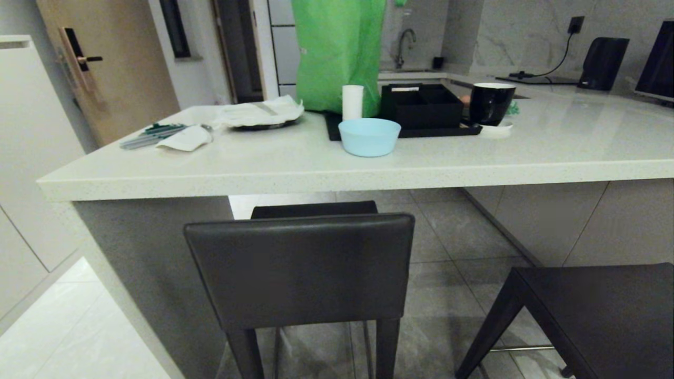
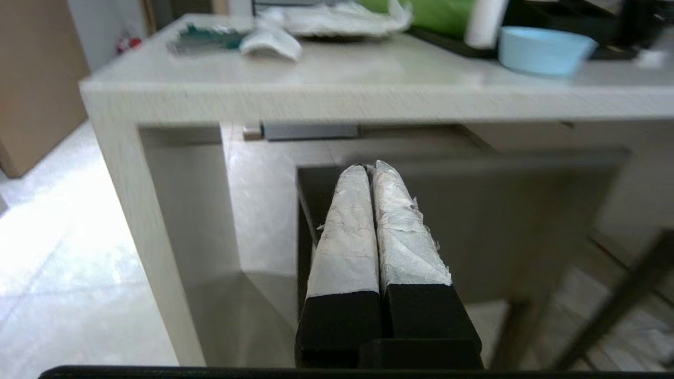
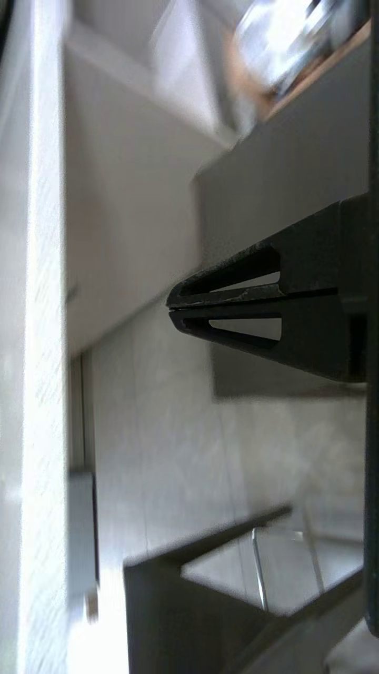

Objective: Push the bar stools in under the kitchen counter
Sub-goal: Push the gray chair back under the dining table

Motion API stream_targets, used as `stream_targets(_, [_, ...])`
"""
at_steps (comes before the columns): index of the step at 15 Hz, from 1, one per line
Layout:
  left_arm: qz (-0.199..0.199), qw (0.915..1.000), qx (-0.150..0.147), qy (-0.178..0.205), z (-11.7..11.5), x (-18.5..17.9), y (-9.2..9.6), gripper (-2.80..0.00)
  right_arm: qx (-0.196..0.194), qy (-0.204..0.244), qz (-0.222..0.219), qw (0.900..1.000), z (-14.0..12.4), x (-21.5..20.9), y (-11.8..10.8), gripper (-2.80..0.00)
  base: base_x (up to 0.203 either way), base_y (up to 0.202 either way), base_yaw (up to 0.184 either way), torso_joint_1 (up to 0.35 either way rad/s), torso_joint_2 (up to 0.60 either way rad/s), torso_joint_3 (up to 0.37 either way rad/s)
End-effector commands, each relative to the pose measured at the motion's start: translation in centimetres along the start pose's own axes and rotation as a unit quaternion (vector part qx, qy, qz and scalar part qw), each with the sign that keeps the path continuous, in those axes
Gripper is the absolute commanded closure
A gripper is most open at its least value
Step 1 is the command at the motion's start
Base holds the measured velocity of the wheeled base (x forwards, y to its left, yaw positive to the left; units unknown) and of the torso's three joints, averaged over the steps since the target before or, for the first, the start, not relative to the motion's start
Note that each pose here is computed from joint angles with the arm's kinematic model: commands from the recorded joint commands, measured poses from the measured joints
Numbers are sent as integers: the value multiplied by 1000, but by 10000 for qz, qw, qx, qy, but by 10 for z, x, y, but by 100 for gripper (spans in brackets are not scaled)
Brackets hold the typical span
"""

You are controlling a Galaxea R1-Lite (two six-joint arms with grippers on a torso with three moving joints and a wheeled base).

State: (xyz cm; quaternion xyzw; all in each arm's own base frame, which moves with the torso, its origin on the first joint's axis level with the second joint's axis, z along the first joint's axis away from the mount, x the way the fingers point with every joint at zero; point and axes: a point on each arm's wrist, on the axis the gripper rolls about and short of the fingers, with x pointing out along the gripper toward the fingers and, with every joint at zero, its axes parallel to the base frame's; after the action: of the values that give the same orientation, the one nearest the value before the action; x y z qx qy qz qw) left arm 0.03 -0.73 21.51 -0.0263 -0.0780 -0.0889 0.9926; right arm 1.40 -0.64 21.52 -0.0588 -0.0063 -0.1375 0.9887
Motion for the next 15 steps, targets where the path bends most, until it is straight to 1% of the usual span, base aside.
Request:
stream_targets(1, [-95, 9997, 84, -228, -4, -30, -9, 0, 58, -276, -311, 9991, -15, -46, -11, 0, 0, 0, 0, 0, 0, 0])
stream_targets(2, [-147, 9994, 110, -290, 0, -32, -10, 0, 58, -284, -307, 9991, -17, -50, -11, 0, 0, 0, 0, 0, 0, 0])
stream_targets(3, [-290, 9989, 111, -338, 6, -34, -10, 0, 59, -353, -211, 9991, -18, -53, -11, 0, 0, 0, 0, 0, 0, 0])
stream_targets(4, [-602, 9976, 77, -321, 10, -36, -9, 0, 52, -394, -60, 9992, -19, -54, -11, 0, 0, 0, 0, 0, 0, 0])
stream_targets(5, [-887, 9956, 122, -279, 13, -39, -7, 0, 52, -377, -48, 9993, -20, -54, -11, 0, 0, 0, 0, 0, 0, 0])
stream_targets(6, [-1007, 9943, 242, -242, 12, -41, -6, 0, 43, -350, -27, 9994, -24, -54, -10, 0, 0, 0, 0, 0, 0, 0])
stream_targets(7, [-957, 9943, 399, -249, 4, -46, -7, 0, 31, -358, 59, 9993, -32, -55, -10, 0, 0, 0, 0, 0, 0, 0])
stream_targets(8, [-875, 9947, 482, -241, -7, -51, -8, 0, -8, -392, 230, 9990, -41, -58, -9, 0, 0, 0, 0, 0, 0, 0])
stream_targets(10, [-781, 9954, 537, -162, -32, -62, -9, 0, -70, -633, 722, 9954, -61, -66, -7, 0, 0, 0, 0, 0, 0, 0])
stream_targets(11, [-756, 9956, 543, -73, -47, -68, -9, 0, -127, -655, 939, 9933, -75, -66, -4, 0, 0, 0, 0, 0, 0, 0])
stream_targets(12, [-699, 9961, 508, 178, -65, -67, -7, 0, -195, -512, 1077, 9927, -87, -62, -1, 0, 0, 0, 0, 0, 0, 0])
stream_targets(13, [-454, 9968, 476, 458, -80, -64, -5, 0, -214, -388, 1156, 9923, -95, -59, 1, 0, 0, 0, 0, 0, 0, 0])
stream_targets(14, [-149, 9961, 514, 696, -91, -60, -2, 0, -241, -264, 1203, 9921, -103, -56, 3, 0, 0, 0, 0, 0, 0, 0])
stream_targets(15, [31, 9941, 614, 895, -103, -57, 0, 0, -251, -218, 1219, 9920, -111, -52, 5, 0, 0, 0, 0, 0, 0, 0])
